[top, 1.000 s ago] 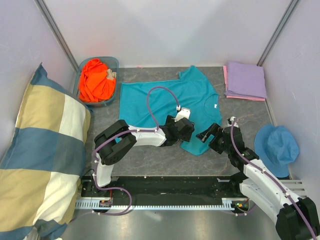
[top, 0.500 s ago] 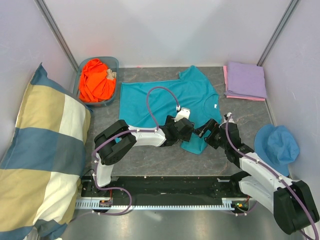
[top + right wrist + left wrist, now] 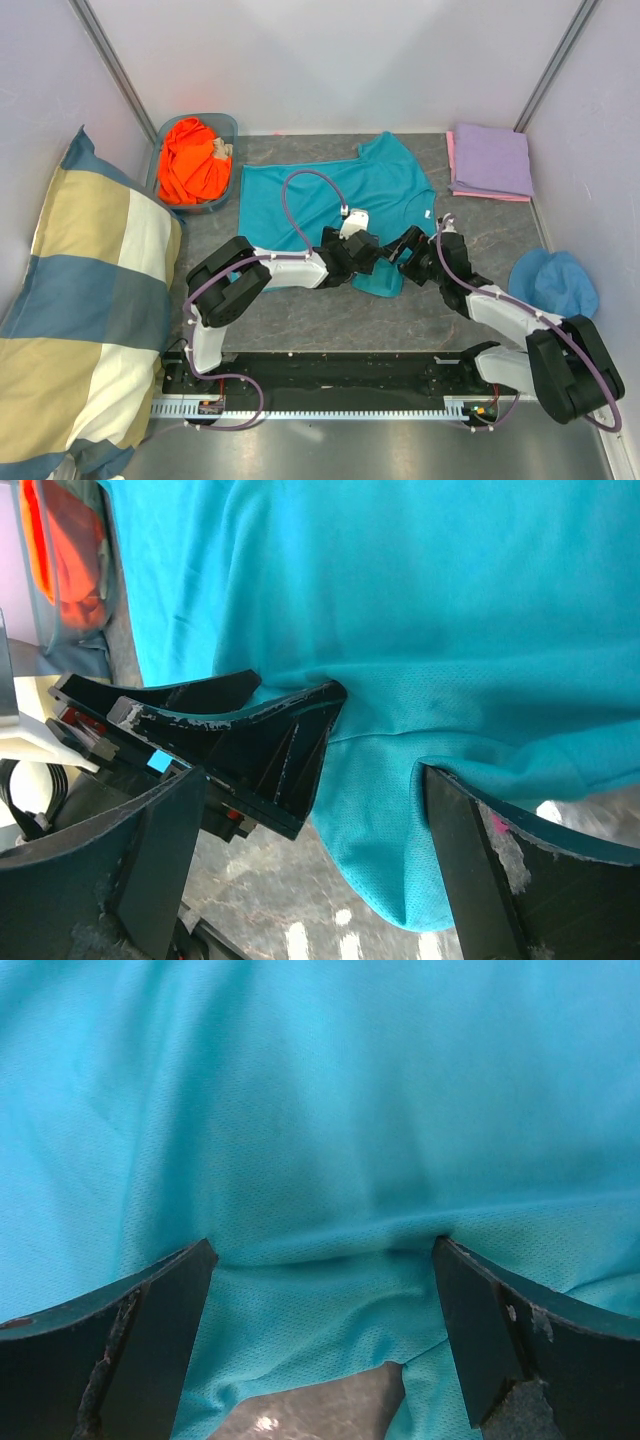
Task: Fold and stack the t-shirts
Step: Grap the side of the flattened tshirt closest away from the robot with both arms
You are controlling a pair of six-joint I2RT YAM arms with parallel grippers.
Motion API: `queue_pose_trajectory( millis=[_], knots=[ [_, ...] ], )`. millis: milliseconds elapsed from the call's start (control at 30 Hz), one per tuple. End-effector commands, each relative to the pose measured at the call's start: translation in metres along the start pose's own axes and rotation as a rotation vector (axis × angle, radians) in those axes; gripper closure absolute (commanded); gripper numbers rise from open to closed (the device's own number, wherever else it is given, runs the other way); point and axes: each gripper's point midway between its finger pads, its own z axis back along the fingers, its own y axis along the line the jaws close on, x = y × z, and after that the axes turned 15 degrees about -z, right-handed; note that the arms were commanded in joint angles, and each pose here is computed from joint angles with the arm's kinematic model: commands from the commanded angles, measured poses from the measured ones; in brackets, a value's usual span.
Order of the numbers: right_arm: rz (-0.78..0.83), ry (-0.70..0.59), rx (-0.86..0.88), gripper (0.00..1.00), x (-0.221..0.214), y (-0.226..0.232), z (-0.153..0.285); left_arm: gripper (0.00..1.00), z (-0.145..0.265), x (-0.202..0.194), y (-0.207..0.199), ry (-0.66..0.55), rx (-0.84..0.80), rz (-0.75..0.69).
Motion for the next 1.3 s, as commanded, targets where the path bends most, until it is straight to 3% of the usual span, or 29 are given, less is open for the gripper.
queue_pose_trajectory(
  millis=[0, 333, 567, 733, 1000, 1267],
  knots=[
    [0.010, -0.079, 0.155, 0.02, 0.025, 0.055, -0.012, 0.00, 0.007, -0.049, -0.011, 0.128, -0.044, -0.085],
    [0.073, -0.094, 0.145, 0.02, 0.037, 0.071, -0.027, 0.00, 0.007, -0.051, -0.009, 0.130, -0.041, -0.089],
    [0.264, -0.176, 0.046, 0.02, 0.061, 0.088, 0.009, 0.00, 0.005, -0.053, -0.009, 0.137, -0.041, -0.089],
    [0.306, -0.165, -0.065, 0.02, 0.054, 0.061, 0.044, 0.00, 0.004, -0.053, -0.011, 0.136, -0.041, -0.087],
    [0.218, -0.089, -0.172, 0.02, 0.021, -0.003, 0.063, 0.00, 0.004, -0.051, -0.011, 0.132, -0.042, -0.089],
    [0.228, -0.047, -0.293, 0.07, 0.009, -0.038, 0.083, 0.00, 0.003, -0.051, -0.010, 0.132, -0.040, -0.091]
  ],
)
